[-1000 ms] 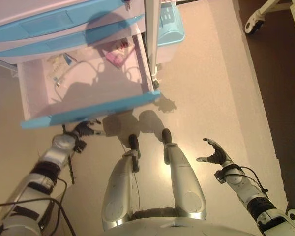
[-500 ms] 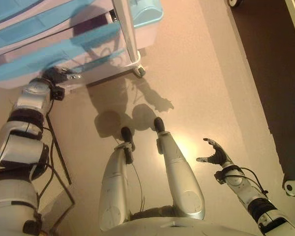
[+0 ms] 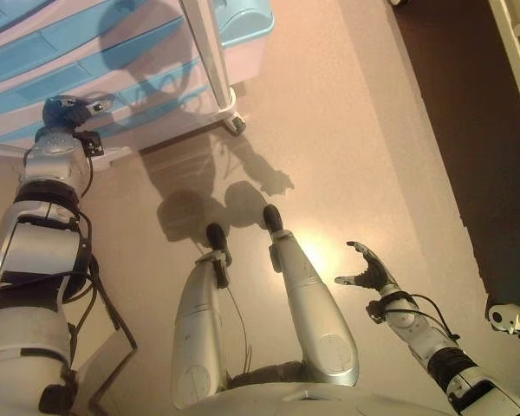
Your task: Open the drawer and pick up the medicine
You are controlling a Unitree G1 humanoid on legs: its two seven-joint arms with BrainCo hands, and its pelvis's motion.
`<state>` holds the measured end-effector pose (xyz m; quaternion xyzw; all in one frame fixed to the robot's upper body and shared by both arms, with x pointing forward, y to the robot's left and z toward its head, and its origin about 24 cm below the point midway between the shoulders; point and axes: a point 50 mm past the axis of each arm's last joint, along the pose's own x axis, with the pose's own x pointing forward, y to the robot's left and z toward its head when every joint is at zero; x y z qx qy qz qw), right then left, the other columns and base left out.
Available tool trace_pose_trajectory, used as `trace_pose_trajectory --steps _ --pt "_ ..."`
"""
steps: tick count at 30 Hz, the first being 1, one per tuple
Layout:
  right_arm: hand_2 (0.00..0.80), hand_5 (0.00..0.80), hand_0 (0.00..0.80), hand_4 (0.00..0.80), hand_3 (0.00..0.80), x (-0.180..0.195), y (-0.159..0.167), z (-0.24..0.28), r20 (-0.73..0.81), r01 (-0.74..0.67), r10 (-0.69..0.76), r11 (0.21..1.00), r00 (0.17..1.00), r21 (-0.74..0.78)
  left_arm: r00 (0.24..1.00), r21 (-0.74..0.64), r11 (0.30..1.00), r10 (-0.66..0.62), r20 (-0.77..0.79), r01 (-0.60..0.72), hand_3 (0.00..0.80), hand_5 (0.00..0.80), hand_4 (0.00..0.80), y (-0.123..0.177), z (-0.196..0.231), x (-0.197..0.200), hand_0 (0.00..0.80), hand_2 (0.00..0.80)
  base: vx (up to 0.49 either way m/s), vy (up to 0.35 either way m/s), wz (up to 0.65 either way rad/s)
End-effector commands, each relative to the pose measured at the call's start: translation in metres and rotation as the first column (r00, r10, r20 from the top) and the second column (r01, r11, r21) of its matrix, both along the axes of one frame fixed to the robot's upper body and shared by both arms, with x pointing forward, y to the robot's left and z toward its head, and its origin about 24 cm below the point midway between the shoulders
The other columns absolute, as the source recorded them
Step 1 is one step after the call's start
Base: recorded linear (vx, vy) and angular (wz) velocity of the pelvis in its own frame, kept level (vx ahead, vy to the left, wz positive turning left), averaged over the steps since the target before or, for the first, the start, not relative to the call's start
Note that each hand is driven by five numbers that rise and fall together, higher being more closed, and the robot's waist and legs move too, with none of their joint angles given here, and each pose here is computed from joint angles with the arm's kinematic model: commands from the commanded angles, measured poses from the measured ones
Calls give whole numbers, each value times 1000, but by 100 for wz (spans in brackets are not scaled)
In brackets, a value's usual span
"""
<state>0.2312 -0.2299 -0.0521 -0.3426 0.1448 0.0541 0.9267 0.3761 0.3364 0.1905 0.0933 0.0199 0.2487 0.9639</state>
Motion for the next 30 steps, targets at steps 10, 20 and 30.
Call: trace_pose_trajectory --steps 10,20,30 --pt "0 0 0 0 0 -29 3 -38 -279 206 -113 920 954 333 931 -367 860 -358 65 356 0 0 0 -54 -155 -63 0 0 35 -28 6" --pt "0 0 0 0 0 -95 4 -86 -552 342 -142 898 821 278 771 -455 883 -207 -602 -118 0 0 0 -72 -326 -252 0 0 102 -46 33" --pt "0 0 0 0 0 -100 23 -96 -604 319 -101 910 791 266 566 -522 853 -423 -708 -14 0 0 0 -102 -349 -294 0 0 -20 -27 20"
